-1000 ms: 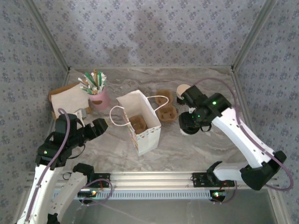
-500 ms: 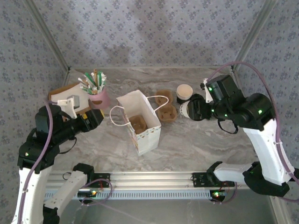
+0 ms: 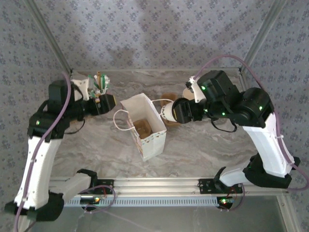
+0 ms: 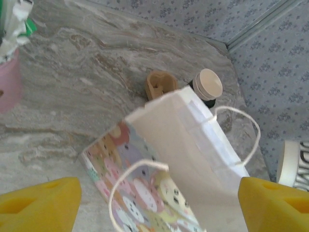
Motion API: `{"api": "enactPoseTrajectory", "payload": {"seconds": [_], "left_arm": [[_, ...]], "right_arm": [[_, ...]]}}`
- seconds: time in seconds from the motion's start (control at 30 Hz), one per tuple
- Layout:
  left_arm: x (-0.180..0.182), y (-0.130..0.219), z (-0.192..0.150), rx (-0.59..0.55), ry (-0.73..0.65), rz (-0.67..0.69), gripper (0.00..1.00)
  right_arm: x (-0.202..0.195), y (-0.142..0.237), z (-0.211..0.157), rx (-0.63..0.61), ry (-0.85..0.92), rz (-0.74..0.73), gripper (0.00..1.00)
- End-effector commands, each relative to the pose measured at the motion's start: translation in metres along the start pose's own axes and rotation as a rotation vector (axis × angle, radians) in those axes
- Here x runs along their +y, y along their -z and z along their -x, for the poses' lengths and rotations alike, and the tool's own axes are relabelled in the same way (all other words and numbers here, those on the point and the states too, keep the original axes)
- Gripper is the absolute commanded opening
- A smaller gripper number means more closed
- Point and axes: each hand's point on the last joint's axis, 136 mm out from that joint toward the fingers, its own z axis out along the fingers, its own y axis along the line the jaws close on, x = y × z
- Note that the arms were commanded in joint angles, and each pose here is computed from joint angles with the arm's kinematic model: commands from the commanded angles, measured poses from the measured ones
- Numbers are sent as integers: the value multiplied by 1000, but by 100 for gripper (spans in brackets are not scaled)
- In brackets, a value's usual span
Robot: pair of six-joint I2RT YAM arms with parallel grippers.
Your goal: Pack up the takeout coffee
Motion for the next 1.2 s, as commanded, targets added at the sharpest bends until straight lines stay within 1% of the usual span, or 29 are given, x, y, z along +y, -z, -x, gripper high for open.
{"api": "enactPoseTrajectory", "payload": {"seconds": [0.0, 0.07, 0.17, 0.3, 0.43, 0.5, 0.6, 0.8, 0.87, 1.17], "left_arm": [[-2, -14, 29, -6, -23, 4, 85], [0, -24, 43, 1, -7, 12, 84], [8, -41, 59, 24, 10, 30, 78], [27, -67, 68, 73, -1, 102, 71], [48, -92, 70, 109, -14, 172, 66], [55, -103, 70, 130, -13, 194, 63], [56, -120, 68, 157, -25, 191, 60], [51, -152, 53, 243, -90, 201, 58], [53, -160, 46, 272, -93, 206, 57], [63, -177, 24, 333, -76, 195, 56]], "right_arm": [[18, 2, 8, -17, 17, 59, 67], [26, -1, 10, -13, 30, 73, 67], [37, -9, 12, 6, 49, 91, 67], [47, -23, 14, 46, 74, 85, 67], [52, -39, 14, 96, 88, 65, 67], [53, -47, 12, 125, 92, 57, 67], [55, -56, 9, 162, 95, 45, 67], [57, -73, 3, 225, 99, 26, 67], [59, -78, 2, 241, 104, 23, 67], [59, -104, -15, 352, 130, -27, 67]]}}
